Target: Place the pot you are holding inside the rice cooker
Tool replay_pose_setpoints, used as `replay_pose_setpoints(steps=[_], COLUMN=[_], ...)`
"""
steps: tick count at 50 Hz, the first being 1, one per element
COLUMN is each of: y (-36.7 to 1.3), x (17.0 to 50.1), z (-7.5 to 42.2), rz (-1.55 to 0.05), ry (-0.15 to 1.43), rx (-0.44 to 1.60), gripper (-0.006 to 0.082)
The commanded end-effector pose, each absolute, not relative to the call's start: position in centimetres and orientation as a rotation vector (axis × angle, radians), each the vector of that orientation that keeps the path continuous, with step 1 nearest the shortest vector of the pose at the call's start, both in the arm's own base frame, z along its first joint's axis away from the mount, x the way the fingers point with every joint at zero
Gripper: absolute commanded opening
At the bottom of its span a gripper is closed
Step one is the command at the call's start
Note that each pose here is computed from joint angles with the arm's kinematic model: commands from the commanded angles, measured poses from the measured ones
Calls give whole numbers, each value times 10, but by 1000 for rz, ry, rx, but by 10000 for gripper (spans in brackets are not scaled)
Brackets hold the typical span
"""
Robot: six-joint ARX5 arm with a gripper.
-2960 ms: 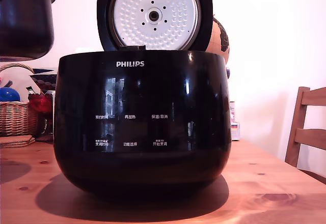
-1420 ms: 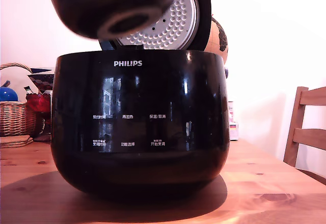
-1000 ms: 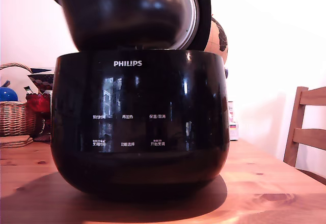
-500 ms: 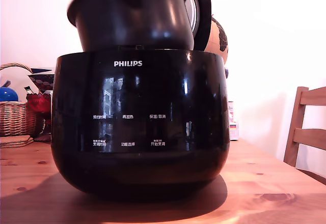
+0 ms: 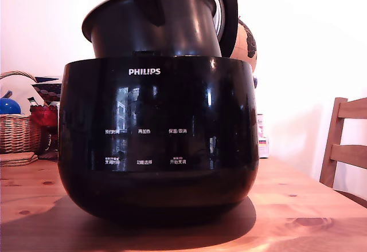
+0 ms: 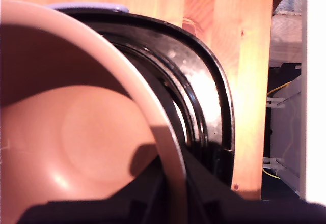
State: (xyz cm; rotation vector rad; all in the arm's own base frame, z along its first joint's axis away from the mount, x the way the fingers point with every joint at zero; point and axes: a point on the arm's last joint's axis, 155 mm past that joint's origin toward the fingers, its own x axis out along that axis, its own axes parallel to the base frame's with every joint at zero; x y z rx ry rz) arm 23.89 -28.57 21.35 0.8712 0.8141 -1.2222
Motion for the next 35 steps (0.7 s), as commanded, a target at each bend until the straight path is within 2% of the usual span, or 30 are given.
replay_pose_setpoints(steps=[1,35], y=[-292,-312], x=[247,226], z=[231,197], rz=[-1211,-1287], ry=[742,842], rx=[867,923], gripper=[-22,-22])
